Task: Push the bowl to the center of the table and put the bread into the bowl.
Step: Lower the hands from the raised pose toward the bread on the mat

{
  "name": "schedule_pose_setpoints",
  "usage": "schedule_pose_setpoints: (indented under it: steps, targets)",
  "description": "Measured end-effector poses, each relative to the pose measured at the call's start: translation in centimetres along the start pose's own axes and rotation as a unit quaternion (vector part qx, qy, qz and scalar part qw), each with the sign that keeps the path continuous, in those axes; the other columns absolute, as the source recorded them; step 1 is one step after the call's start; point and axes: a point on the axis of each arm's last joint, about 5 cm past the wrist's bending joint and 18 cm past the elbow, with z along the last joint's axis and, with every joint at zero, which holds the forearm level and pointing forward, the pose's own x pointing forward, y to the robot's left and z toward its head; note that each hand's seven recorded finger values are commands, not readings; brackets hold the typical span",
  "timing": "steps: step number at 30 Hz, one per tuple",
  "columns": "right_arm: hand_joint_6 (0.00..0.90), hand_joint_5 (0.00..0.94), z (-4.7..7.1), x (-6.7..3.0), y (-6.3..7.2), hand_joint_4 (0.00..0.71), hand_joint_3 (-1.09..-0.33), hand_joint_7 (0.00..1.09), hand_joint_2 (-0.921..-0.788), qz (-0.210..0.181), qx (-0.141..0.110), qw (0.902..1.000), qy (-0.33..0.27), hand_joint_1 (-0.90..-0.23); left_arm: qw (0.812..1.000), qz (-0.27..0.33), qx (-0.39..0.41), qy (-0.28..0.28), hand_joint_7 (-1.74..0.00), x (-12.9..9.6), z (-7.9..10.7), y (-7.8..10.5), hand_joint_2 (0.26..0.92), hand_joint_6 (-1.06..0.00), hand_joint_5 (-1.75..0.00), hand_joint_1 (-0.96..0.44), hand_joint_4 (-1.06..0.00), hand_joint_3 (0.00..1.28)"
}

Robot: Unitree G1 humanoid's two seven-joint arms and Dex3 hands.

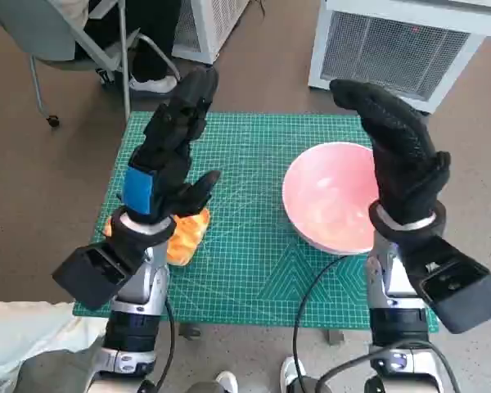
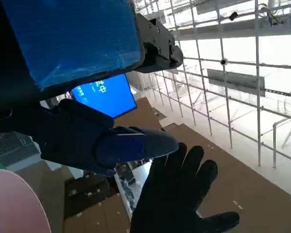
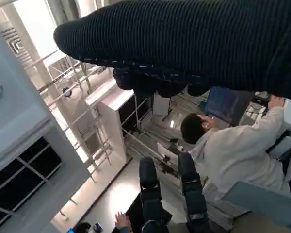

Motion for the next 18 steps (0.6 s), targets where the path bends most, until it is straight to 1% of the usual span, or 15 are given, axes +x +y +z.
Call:
schedule_pose_setpoints:
  steps: [18]
  targets:
    - [-0.001, 0.412, 0.02, -0.02, -0.03, 0.032, -0.772, 0.62, -0.921, -0.001, -0.002, 1.0, 0.0, -0.522, 1.0, -0.001, -0.006, 0.001, 0.0, 0.02, -0.06, -0.16, 0.921, -0.35, 0.0, -0.59, -0.19, 0.36]
